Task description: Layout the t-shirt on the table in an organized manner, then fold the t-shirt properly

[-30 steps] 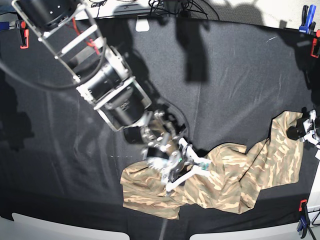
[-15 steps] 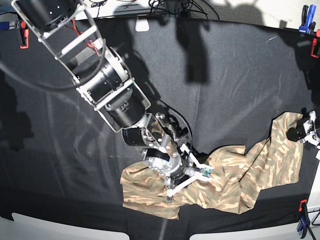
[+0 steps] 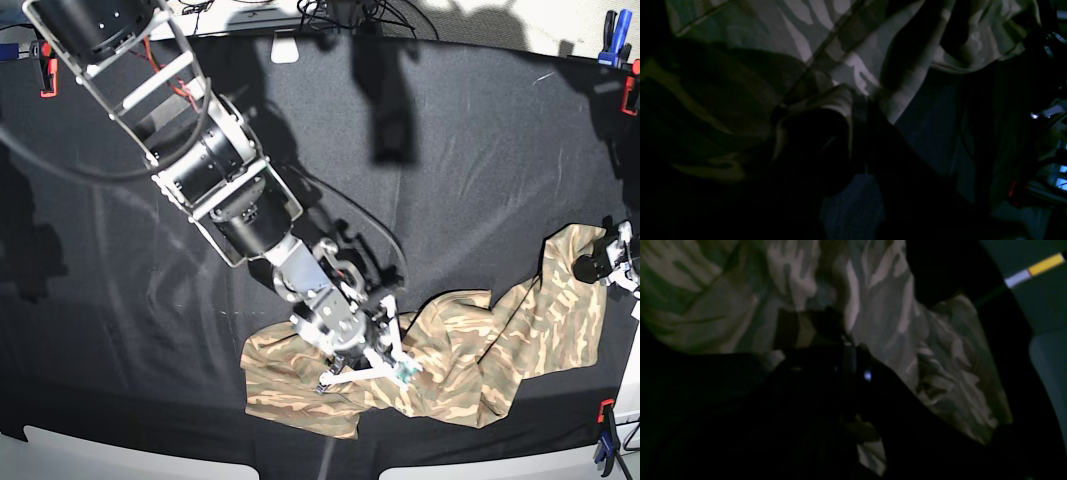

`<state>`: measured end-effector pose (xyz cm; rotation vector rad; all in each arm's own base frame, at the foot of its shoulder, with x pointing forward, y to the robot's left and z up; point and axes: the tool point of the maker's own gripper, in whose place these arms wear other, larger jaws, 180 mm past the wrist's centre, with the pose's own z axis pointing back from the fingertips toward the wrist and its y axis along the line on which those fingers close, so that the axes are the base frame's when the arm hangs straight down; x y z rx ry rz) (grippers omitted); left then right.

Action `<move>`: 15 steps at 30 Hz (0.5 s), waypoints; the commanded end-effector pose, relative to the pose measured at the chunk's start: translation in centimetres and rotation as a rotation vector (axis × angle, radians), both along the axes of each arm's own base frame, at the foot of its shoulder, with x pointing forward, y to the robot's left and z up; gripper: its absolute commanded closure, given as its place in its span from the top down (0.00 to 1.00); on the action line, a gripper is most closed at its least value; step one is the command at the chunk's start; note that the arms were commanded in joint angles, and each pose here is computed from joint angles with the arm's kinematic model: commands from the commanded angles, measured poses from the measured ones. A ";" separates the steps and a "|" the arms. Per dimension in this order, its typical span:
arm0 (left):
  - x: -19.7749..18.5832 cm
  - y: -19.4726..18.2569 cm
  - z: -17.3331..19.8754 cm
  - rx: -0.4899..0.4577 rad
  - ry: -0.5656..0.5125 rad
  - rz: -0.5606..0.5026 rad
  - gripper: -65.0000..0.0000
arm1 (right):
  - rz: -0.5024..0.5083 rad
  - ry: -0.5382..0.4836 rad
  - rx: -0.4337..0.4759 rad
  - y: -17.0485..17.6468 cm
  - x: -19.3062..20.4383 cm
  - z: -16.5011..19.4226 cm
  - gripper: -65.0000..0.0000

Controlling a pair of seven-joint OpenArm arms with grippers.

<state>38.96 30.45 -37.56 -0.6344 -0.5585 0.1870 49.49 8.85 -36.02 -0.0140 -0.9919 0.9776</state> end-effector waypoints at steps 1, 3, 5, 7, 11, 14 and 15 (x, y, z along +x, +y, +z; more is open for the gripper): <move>1.4 1.0 2.3 0.004 -0.066 0.013 0.00 | 0.022 -0.057 0.037 1.2 1.4 3.2 0.00; 1.4 1.0 2.3 0.004 -0.066 0.013 0.00 | 0.035 -0.029 0.061 1.9 0.8 3.3 0.00; 1.4 1.0 2.3 0.003 -0.066 0.013 0.00 | 0.044 -0.022 0.082 2.5 0.1 3.2 0.00; 1.4 1.0 2.3 0.004 -0.066 0.013 0.00 | 0.096 0.011 0.089 3.6 -1.5 2.6 0.00; 1.4 1.0 2.3 0.004 -0.065 0.013 0.00 | 0.205 0.090 0.077 5.4 -5.8 0.3 0.00; 1.4 1.0 2.3 0.004 -0.065 0.013 0.00 | 0.234 0.109 0.111 6.6 -8.4 -0.4 0.00; 1.4 1.0 2.3 0.004 -0.065 0.013 0.00 | 0.234 0.111 0.116 6.3 -9.0 -0.7 0.00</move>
